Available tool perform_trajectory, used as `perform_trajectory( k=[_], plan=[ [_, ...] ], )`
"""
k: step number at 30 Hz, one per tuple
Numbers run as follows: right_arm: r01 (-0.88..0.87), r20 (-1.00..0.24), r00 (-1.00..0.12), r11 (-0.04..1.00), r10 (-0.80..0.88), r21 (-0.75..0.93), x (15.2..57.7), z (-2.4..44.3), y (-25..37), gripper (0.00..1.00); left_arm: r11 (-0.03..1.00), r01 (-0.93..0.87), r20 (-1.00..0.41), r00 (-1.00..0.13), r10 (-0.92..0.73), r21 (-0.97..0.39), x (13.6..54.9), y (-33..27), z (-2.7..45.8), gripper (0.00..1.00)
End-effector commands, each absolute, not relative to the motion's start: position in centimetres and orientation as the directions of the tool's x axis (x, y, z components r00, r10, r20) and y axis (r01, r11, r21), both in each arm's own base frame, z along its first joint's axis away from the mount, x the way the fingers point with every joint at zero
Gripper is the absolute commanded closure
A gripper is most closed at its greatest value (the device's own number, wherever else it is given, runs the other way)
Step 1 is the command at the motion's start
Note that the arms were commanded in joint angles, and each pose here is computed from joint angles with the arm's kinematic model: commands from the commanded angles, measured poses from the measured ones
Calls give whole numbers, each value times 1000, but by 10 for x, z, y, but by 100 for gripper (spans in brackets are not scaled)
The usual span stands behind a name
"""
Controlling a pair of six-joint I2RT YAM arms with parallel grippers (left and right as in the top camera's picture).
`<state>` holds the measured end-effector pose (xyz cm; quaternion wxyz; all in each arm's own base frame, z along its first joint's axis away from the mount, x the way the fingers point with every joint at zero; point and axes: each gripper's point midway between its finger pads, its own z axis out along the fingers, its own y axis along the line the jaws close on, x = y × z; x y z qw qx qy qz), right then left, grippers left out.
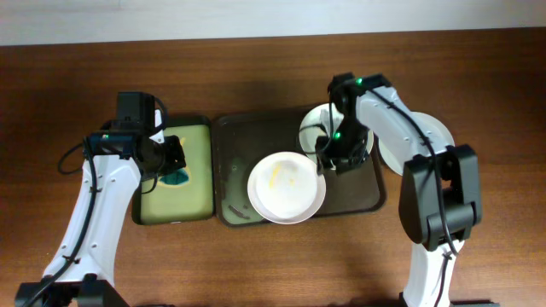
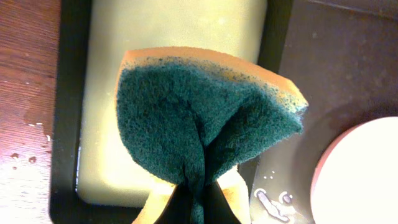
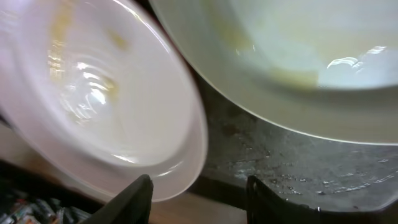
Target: Clean dirty plates on tray and stack at the side
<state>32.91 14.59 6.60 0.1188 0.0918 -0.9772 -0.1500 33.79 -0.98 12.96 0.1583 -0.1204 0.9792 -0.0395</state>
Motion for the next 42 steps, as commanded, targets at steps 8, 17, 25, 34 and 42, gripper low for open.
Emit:
perform_trajectory(
  k=[8, 17, 25, 34, 42],
  plan=[
    [-187, 318, -898, 917, -305, 351, 284, 78, 136, 46, 983, 101, -309, -950, 49, -153, 347, -120, 170, 100],
    [-84, -280, -960, 973, -21, 217, 275, 165, 137, 19, 905, 280, -252, -946, 203, -320, 355, -193, 124, 100],
    [63, 31, -998, 989, 59, 133, 277, 17, 159, 84, 920, 291, -195, -950, 245, -263, 346, -197, 104, 100],
    [53, -74, -995, 967, 73, 248, 304, 18, 182, 96, 983, 183, -238, -955, 177, -4, 366, -152, 100, 99],
    [57, -80, -994, 975, 76, 216, 303, 12, 175, 73, 987, 156, -241, -957, 160, 35, 367, -144, 100, 97]
  ],
)
